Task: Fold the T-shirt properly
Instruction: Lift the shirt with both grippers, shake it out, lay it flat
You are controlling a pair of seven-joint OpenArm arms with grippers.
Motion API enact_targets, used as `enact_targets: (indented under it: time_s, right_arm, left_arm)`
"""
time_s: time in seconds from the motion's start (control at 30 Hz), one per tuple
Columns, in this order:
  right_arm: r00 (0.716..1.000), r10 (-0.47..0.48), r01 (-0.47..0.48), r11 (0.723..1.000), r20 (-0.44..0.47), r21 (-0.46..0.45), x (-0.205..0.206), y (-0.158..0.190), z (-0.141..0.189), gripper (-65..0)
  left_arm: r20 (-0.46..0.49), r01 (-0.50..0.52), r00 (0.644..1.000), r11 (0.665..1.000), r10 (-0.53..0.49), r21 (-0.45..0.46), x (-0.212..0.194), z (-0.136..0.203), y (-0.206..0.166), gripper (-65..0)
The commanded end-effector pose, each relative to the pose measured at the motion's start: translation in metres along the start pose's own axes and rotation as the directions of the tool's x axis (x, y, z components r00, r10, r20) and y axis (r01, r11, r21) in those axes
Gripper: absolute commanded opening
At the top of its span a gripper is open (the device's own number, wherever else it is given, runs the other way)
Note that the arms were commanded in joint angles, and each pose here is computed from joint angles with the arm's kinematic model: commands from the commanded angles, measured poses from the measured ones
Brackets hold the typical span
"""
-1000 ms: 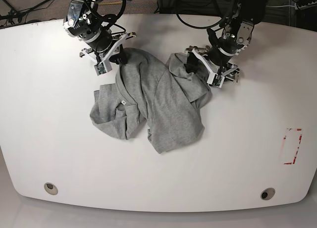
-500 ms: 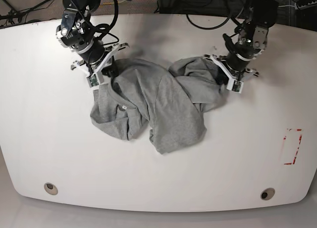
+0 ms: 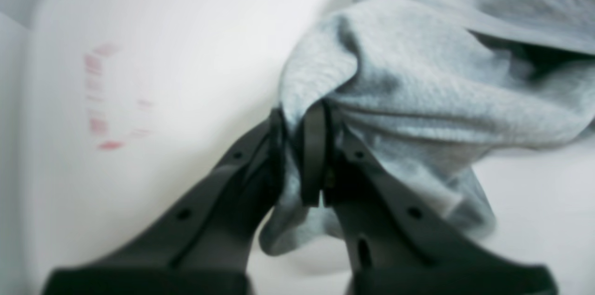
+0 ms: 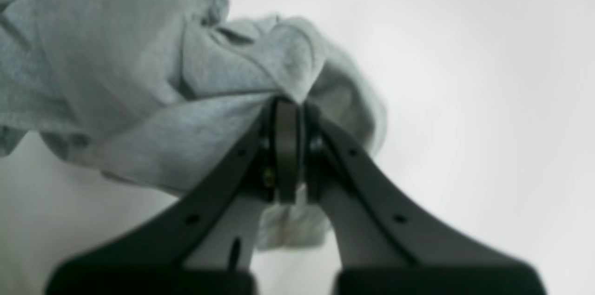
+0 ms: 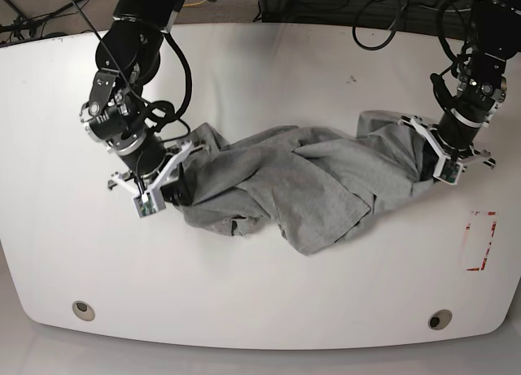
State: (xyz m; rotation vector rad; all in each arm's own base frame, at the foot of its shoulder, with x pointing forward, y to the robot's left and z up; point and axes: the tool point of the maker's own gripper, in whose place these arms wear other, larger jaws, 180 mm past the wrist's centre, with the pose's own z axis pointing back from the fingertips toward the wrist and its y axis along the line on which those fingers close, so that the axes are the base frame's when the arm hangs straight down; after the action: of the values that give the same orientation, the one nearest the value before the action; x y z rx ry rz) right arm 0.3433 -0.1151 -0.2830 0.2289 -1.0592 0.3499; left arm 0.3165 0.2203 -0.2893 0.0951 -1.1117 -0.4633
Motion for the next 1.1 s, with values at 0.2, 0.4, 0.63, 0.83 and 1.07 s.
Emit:
enact_targets:
  time_s: [0.2,0.4,0.63,0.83,1.07]
  right_arm:
    - [0.987,0.038,-0.036,0.999,0.158,-0.016,0.087,-0.034,-0.027,-65.0]
    - [0.973,0.081,-0.072,0.996,0.215,-0.053,0.143,-0.069,-0.034,-65.0]
    - [0.953,0.140,-0.110,0.986,0.270,-0.122,0.212,-0.110,-0.023,-65.0]
    - [0.925,0.195,-0.135,0.971,0.325,-0.197,0.274,-0.141,0.006,-65.0]
    - [0.891,0.311,-0.220,0.933,0.330,-0.285,0.326,-0.153,0.041,-65.0]
  left_arm:
    - [0.172,0.138,0.971,0.976,-0.167,0.169,0.090,0.003,0.076,-65.0]
    - [0.200,0.137,0.961,0.957,-0.191,0.257,0.140,0.005,0.111,-65.0]
    - [0.279,0.100,0.939,0.934,-0.202,0.343,0.200,0.022,0.146,-65.0]
    - [0.340,0.043,0.918,0.905,-0.203,0.423,0.242,0.046,0.177,-65.0]
    - [0.385,0.017,0.897,0.889,-0.216,0.458,0.269,0.062,0.190,-65.0]
